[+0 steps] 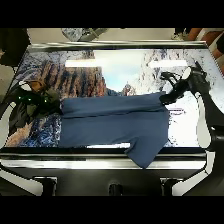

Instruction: Fold the shirts.

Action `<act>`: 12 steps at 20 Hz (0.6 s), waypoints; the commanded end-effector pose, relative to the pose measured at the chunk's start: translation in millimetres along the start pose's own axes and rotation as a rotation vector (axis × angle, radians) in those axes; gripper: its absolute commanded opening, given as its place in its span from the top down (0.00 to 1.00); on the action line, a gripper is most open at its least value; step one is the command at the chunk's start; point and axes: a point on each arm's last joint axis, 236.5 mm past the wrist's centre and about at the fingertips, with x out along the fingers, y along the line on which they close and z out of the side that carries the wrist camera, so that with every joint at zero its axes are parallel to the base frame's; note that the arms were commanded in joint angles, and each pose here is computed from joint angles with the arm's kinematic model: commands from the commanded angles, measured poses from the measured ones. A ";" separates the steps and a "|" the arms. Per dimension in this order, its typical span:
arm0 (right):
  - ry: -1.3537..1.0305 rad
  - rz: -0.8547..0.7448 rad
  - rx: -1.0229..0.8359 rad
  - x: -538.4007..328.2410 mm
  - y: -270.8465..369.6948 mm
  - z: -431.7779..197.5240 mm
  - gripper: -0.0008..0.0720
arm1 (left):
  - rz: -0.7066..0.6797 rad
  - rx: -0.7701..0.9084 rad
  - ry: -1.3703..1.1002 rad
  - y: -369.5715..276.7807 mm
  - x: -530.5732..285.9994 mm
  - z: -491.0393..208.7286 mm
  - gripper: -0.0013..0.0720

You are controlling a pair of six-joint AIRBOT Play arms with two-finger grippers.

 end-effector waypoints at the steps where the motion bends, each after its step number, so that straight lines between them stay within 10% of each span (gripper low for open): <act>1: 0.045 0.063 0.043 12.6 12.1 -7.3 0.93 | 0.011 -0.020 0.046 6.1 8.9 -12.5 0.94; 3: 0.034 0.097 0.086 14.6 19.3 -3.5 0.84 | 0.012 -0.027 0.040 6.1 7.6 -11.0 0.88; 5: 0.041 0.099 0.053 3.3 21.1 -8.7 0.43 | 0.016 -0.047 0.032 7.2 -1.8 -11.7 0.49; 6: 0.077 0.091 0.024 -6.7 17.8 -22.4 0.38 | 0.019 -0.077 0.017 9.0 -10.2 -11.9 0.42; 12: 0.191 0.147 0.126 -61.2 -14.0 -113.1 0.50 | 0.080 -0.115 0.087 25.0 -19.2 -84.8 0.43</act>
